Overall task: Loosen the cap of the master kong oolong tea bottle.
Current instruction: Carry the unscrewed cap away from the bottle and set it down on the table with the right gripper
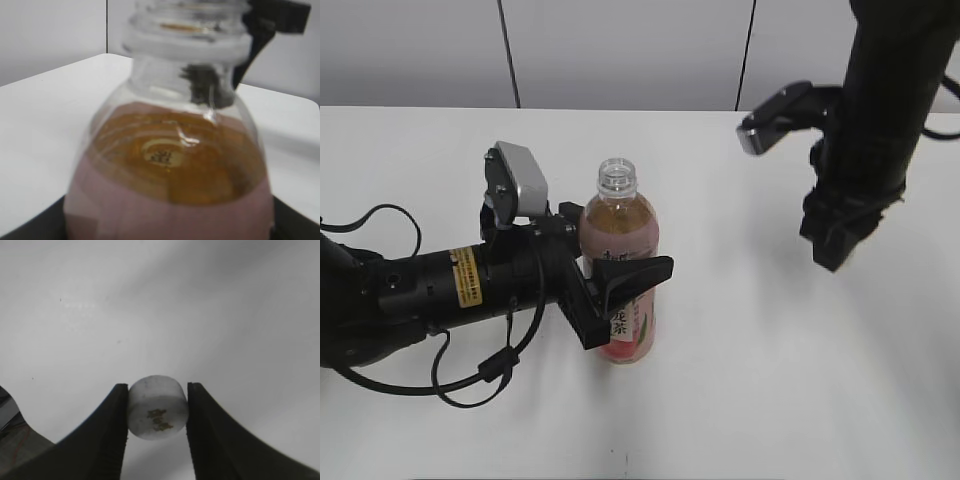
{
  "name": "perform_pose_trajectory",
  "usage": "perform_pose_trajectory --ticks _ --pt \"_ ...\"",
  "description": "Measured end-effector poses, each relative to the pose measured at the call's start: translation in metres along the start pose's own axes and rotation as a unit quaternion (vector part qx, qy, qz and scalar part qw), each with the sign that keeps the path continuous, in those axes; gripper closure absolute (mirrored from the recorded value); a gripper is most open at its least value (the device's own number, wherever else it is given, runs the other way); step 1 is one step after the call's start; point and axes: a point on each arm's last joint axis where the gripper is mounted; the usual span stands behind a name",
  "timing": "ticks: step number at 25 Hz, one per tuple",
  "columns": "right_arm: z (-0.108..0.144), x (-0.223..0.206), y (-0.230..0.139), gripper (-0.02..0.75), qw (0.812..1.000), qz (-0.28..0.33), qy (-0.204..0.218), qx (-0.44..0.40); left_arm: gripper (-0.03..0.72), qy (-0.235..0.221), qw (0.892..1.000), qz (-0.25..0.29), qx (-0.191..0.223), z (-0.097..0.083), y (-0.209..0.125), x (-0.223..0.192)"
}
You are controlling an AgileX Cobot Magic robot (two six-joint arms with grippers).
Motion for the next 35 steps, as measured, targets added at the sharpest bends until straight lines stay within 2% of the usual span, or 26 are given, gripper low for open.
perform_pose_trajectory --ticks 2,8,13,15,17,19,22,29,35 --pt "0.007 -0.025 -0.010 0.465 0.999 0.015 0.013 -0.025 0.252 0.001 1.000 -0.001 0.001 0.000 0.000 0.000" --pt "0.022 -0.068 -0.025 0.465 0.998 0.005 0.001 -0.057 0.252 0.002 1.000 -0.001 0.002 0.000 0.000 0.000" --pt "0.018 -0.094 -0.021 0.457 0.998 0.007 0.003 -0.064 0.252 0.002 1.000 -0.001 0.002 0.000 0.000 0.000" --pt "0.018 -0.099 -0.021 0.427 0.998 0.011 0.007 -0.069 0.252 0.002 1.000 -0.001 0.002 0.000 0.000 0.000" --pt "0.018 -0.100 -0.020 0.349 0.997 0.009 0.006 -0.076 0.252 0.002 1.000 -0.001 0.002 0.000 0.000 0.000" --pt "0.015 -0.098 -0.018 0.224 0.995 0.006 0.001 -0.101 0.252 0.002 1.000 -0.001 0.002 0.000 0.000 0.000" --pt "0.011 -0.089 -0.015 0.150 0.991 0.006 -0.003 -0.133 0.252 0.002 1.000 -0.001 0.002 0.000 0.000 0.000" --pt "0.021 -0.042 -0.026 0.206 0.974 0.008 -0.004 -0.226 0.252 0.002 1.000 -0.001 0.002 0.000 0.000 0.000" --pt "0.051 -0.001 -0.056 0.207 0.967 -0.005 -0.008 -0.255 0.252 0.003 1.000 -0.001 0.002 0.001 0.000 0.000"
Point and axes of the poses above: a point on each arm's last joint axis where the gripper is mounted, x pointing back along that axis away from the gripper, z along the wrist's bending axis when the last joint is at zero, y = z × x, and after that the axes turned 14 degrees about x, right-handed
